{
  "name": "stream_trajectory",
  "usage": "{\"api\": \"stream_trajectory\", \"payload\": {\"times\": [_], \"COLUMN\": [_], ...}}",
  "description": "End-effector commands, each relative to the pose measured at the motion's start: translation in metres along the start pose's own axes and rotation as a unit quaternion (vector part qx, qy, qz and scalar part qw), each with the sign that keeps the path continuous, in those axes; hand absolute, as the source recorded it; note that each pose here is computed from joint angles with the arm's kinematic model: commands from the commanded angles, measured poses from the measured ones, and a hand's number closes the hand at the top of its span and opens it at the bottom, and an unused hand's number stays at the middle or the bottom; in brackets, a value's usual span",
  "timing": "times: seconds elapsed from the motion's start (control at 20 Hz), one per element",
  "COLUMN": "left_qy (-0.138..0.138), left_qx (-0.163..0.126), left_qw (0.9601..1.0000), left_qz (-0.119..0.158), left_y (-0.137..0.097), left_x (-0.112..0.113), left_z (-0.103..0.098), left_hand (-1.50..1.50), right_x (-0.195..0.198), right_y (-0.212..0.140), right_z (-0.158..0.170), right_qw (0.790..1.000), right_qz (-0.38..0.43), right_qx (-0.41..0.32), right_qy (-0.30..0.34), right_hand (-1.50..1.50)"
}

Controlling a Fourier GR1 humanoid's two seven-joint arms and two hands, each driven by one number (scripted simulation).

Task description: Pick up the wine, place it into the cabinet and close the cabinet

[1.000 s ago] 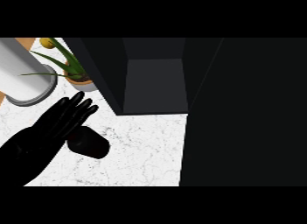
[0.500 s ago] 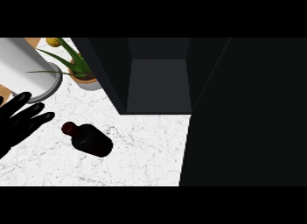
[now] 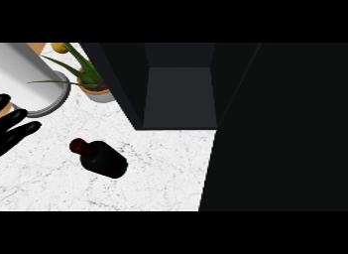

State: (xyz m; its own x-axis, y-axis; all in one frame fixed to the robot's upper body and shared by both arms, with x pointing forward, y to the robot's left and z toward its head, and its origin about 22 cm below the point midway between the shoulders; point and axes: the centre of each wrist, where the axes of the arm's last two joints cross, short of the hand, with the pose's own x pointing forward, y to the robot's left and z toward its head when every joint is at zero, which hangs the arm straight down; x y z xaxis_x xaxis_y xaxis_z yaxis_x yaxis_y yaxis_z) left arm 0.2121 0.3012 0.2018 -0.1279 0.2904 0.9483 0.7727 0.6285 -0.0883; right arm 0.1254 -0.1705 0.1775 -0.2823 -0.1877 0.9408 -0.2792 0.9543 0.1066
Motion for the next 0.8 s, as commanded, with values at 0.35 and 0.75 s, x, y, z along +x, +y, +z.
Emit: {"api": "stream_trajectory", "payload": {"times": [0.35,0.75], "left_qy": [0.027,0.037], "left_qx": [0.020,0.029], "left_qw": [0.9994,0.9987], "left_qz": [0.000,-0.019], "left_y": [0.012,0.023], "left_x": [-0.008,-0.035], "left_z": [0.004,-0.016], "left_hand": [-1.50,-1.50], "right_x": [0.032,0.039], "right_y": [0.007,0.010], "right_z": [0.012,0.018], "right_qw": [0.998,0.999], "right_qz": [0.038,0.034], "right_qx": [-0.035,-0.019], "right_qy": [-0.029,-0.034], "right_hand": [-1.50,-1.50]}}
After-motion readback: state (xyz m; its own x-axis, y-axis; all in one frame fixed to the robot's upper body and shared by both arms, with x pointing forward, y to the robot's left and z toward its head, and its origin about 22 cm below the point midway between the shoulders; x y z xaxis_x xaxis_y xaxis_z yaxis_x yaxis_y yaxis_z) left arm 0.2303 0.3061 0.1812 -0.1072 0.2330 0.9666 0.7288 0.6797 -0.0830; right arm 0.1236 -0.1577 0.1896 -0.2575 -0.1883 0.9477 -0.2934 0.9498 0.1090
